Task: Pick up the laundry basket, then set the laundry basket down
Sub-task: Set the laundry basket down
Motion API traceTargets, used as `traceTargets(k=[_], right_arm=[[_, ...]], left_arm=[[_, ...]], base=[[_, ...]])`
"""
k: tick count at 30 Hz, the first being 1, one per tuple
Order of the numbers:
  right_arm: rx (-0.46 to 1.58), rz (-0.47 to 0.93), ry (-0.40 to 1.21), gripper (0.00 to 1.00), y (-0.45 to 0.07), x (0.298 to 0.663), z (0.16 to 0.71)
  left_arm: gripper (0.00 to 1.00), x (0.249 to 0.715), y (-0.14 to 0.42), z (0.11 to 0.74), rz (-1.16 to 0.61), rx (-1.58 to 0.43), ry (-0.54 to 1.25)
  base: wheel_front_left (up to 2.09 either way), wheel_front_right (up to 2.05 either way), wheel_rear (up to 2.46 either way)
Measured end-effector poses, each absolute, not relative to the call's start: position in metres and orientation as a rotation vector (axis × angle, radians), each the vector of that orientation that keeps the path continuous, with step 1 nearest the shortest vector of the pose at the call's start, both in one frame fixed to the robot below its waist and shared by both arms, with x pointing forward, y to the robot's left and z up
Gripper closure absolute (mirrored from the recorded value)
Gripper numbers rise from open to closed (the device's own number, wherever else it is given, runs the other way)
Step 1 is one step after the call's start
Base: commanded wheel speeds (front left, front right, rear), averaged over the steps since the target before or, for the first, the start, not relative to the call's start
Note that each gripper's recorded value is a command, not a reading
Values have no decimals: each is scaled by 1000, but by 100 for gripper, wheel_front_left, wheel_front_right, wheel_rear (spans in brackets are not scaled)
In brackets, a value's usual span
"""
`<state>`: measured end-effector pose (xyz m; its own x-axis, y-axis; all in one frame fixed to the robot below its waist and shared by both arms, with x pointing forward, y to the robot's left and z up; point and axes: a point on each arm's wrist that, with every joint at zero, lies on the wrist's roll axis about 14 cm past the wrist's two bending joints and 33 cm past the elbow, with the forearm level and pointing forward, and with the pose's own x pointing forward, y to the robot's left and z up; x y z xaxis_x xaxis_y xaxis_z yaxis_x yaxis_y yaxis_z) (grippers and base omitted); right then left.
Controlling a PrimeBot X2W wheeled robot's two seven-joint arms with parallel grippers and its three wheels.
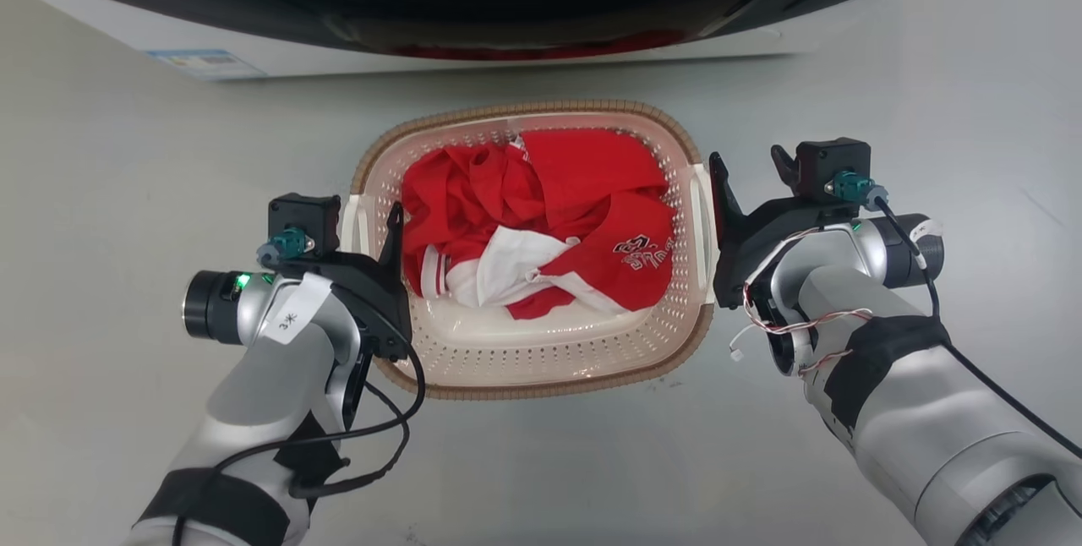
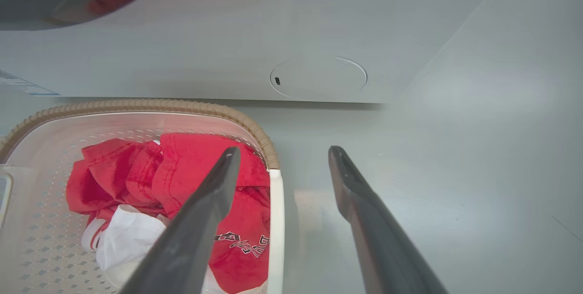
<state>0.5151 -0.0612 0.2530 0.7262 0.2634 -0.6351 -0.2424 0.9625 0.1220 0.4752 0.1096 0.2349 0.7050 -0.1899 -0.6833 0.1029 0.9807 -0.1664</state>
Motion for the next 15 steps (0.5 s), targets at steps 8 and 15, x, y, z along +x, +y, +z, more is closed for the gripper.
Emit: traceTargets(k=[8,15], right_arm=[[70,265,643,0,-64,507,288],[87,256,602,0,-72,491,310]], left_arm=[[0,466,111,267,-155,-134,700],[0,453,112,294,-162,-129,630]], base=[[0,0,0],[0,0,0]])
